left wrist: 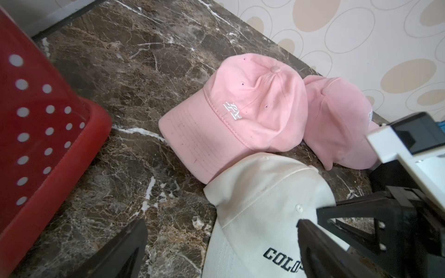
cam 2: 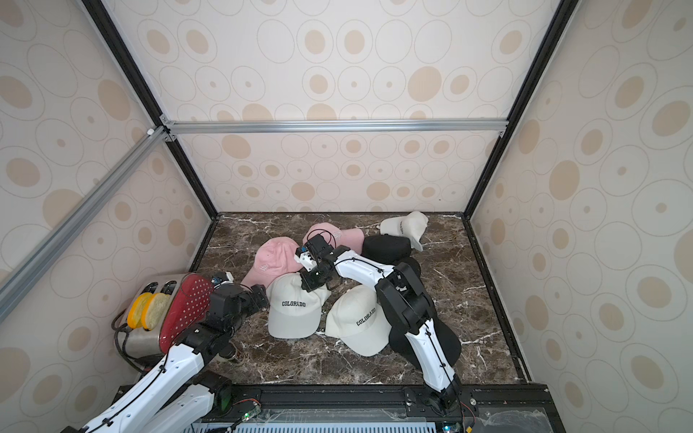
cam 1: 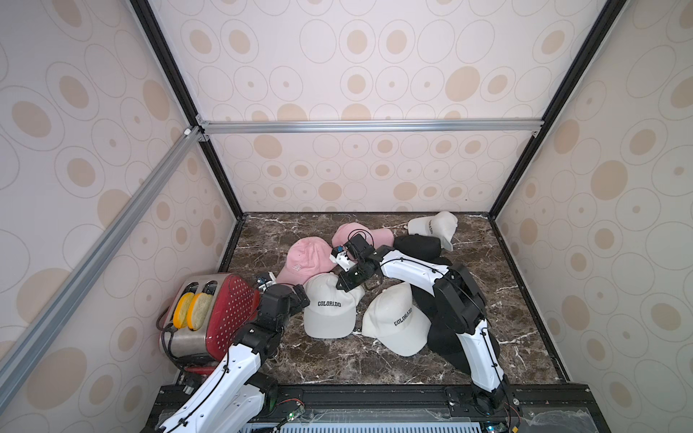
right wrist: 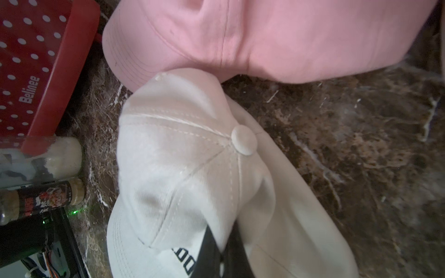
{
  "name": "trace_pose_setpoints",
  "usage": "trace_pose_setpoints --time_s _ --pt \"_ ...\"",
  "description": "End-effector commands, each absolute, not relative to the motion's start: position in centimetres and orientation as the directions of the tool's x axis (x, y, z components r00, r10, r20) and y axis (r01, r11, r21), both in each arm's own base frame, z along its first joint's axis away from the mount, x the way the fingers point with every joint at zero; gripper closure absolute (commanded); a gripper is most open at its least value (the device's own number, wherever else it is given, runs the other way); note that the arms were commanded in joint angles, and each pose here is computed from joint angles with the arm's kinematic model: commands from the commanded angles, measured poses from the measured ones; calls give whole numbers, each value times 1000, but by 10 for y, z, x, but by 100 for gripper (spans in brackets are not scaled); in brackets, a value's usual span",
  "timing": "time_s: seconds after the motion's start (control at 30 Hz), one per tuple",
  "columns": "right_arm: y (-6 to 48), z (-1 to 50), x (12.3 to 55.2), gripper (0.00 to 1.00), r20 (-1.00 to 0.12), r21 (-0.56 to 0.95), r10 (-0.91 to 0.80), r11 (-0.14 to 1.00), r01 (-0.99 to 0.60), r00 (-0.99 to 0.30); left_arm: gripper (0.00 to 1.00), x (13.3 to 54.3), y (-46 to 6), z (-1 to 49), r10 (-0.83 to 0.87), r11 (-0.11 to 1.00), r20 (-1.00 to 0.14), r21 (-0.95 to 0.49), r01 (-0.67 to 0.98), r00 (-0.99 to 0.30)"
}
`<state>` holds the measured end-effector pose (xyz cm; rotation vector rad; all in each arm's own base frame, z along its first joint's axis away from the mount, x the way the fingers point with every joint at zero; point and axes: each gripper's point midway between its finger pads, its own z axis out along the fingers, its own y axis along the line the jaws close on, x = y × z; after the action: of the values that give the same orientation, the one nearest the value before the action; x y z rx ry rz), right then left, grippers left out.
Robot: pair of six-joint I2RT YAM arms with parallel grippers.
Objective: Stack the baseball caps by color
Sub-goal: Place the baseball cap at the center of the board.
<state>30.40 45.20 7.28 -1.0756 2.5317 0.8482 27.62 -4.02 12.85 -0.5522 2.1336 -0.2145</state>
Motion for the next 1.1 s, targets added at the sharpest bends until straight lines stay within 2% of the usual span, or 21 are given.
trace_pose_setpoints --time_s 0.0,0.23,0.43,0.63,0.77,0.97,1.07 --pt "458 64 324 100 -458 376 -551 591 -714 -697 1 281 -44 137 -445 895 -740 -346 -281 -504" --pt "473 66 346 100 -471 341 -564 593 -730 -678 1 283 -45 138 -434 901 -740 -338 -273 -514" --pt "471 74 350 94 -492 326 -547 606 -726 -678 1 283 -45 139 -425 905 -746 -335 -263 -512" --pt "462 99 347 80 -523 308 -548 592 -744 -653 1 286 -56 140 -406 913 -738 -349 -211 -539" --pt "450 121 339 67 -549 286 -555 578 -765 -625 1 286 -58 149 -409 911 -745 -363 -193 -527" --pt "423 147 330 50 -593 311 -506 574 -758 -626 1 290 -98 148 -469 841 -687 -539 -43 -555" --pt "403 159 331 41 -631 310 -465 583 -751 -621 1 291 -103 141 -461 840 -672 -541 -39 -580"
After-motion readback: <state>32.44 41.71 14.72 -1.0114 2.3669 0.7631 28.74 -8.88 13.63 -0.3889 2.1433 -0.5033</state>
